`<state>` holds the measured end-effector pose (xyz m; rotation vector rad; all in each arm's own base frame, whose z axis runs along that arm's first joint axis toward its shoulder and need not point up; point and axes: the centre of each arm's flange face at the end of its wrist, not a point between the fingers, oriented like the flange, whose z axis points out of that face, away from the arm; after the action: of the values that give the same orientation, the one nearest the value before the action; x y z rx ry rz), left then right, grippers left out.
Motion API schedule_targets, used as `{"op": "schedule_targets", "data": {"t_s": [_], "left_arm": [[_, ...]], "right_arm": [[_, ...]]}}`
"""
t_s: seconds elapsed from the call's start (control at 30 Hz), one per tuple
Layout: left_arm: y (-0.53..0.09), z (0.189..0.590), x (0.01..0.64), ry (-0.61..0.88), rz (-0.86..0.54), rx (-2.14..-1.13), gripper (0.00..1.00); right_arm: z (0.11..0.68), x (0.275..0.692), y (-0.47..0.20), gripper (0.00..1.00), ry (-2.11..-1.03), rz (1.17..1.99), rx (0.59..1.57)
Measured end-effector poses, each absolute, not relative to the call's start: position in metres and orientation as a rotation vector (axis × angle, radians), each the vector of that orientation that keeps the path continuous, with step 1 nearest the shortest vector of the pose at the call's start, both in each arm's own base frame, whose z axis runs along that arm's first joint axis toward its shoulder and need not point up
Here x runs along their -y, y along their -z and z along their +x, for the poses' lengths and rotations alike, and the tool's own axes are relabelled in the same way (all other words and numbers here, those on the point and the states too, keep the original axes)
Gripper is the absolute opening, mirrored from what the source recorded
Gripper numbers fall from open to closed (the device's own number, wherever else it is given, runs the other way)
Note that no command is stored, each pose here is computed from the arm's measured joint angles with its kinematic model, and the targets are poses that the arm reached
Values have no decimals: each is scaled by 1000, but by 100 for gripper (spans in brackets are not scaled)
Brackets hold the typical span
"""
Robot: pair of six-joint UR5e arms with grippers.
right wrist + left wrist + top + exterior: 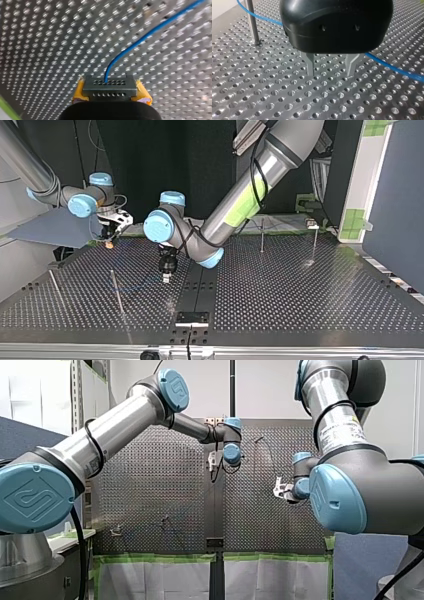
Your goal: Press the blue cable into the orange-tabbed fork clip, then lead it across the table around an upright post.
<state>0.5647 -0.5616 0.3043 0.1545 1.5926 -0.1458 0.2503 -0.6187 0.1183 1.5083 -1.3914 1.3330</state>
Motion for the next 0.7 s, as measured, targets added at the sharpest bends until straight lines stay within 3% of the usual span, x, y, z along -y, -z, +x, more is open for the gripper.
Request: {"op": "schedule_targets", "data": {"t_s": [0.17, 0.7], "left_arm": [[-304, 564, 561, 136, 151, -1596, 75], [-303, 563, 560, 125, 146, -1601, 75]], "right_arm": [[241, 621, -90, 0, -1295, 1523, 1419], [226, 621, -65, 0, -1268, 1490, 1447]]}}
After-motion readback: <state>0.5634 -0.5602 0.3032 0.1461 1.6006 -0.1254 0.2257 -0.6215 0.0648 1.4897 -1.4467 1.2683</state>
